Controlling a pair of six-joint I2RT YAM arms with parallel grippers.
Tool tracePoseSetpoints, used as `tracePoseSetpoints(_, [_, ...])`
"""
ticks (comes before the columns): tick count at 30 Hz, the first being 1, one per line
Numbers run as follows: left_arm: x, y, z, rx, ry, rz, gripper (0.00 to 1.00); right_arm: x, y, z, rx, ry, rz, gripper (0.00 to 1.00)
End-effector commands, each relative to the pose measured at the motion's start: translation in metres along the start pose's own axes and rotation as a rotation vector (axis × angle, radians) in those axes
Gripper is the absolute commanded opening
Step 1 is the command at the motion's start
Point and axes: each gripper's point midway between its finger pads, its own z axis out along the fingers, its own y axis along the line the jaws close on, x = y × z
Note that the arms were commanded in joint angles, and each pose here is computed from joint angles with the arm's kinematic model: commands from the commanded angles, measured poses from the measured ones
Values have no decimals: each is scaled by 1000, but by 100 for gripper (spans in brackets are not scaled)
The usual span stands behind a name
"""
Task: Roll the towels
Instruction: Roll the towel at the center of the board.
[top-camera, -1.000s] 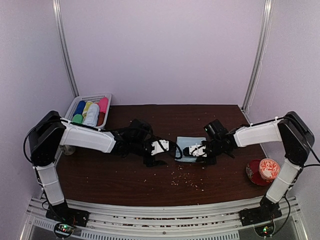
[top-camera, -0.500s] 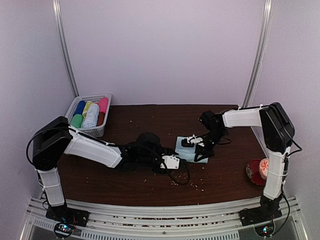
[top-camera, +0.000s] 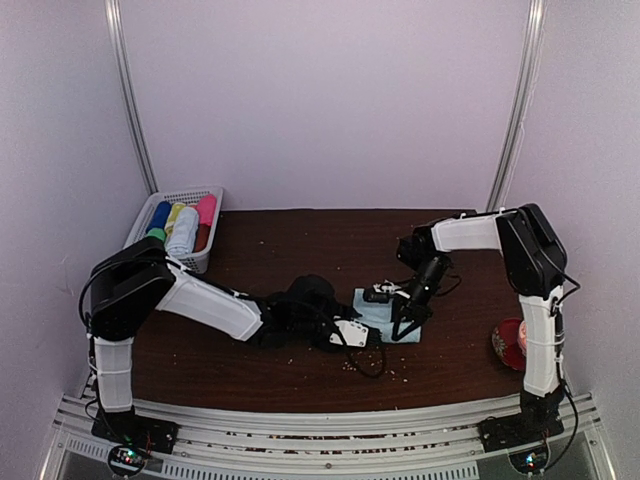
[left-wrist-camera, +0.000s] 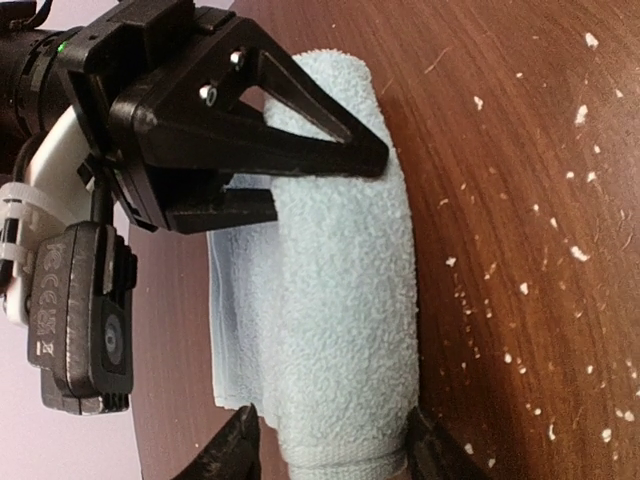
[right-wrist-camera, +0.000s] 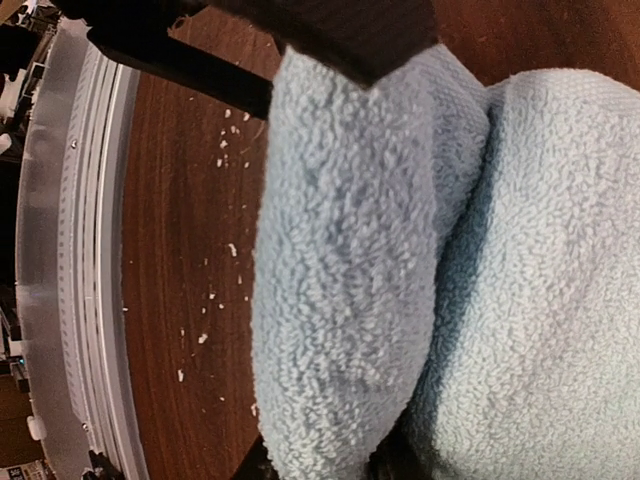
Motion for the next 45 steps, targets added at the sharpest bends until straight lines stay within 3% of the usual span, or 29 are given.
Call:
tracePoseSetpoints(1, [-10, 4, 8, -36, -22, 15, 47, 34, 15, 19, -121, 114, 84, 23])
tracePoseSetpoints(8, [-25, -2, -1, -64, -79, 24, 46, 34, 10, 19, -117, 122, 103, 22])
tracePoseSetpoints(14, [-39, 18, -27, -193, -168, 2, 60, 37, 7, 22, -111, 131, 115, 22])
tracePoseSetpoints(21, [-50, 1, -21, -87, -217, 22, 60, 38, 5, 23, -109, 129, 124, 22])
tracePoseSetpoints(27, [-44, -19, 0, -24, -171, 47, 52, 38, 2, 21, -98, 120, 130, 21])
tracePoseSetpoints(33, [-41, -33, 11, 9, -148, 67, 37, 37, 1, 20, -96, 114, 128, 21])
tracePoseSetpoints(43, [-28, -47, 30, 42, -75, 75, 35, 37, 0, 20, -98, 112, 127, 21])
tracePoseSetpoints(45, [-26, -51, 32, 55, -61, 79, 29, 37, 0, 19, -97, 112, 126, 21])
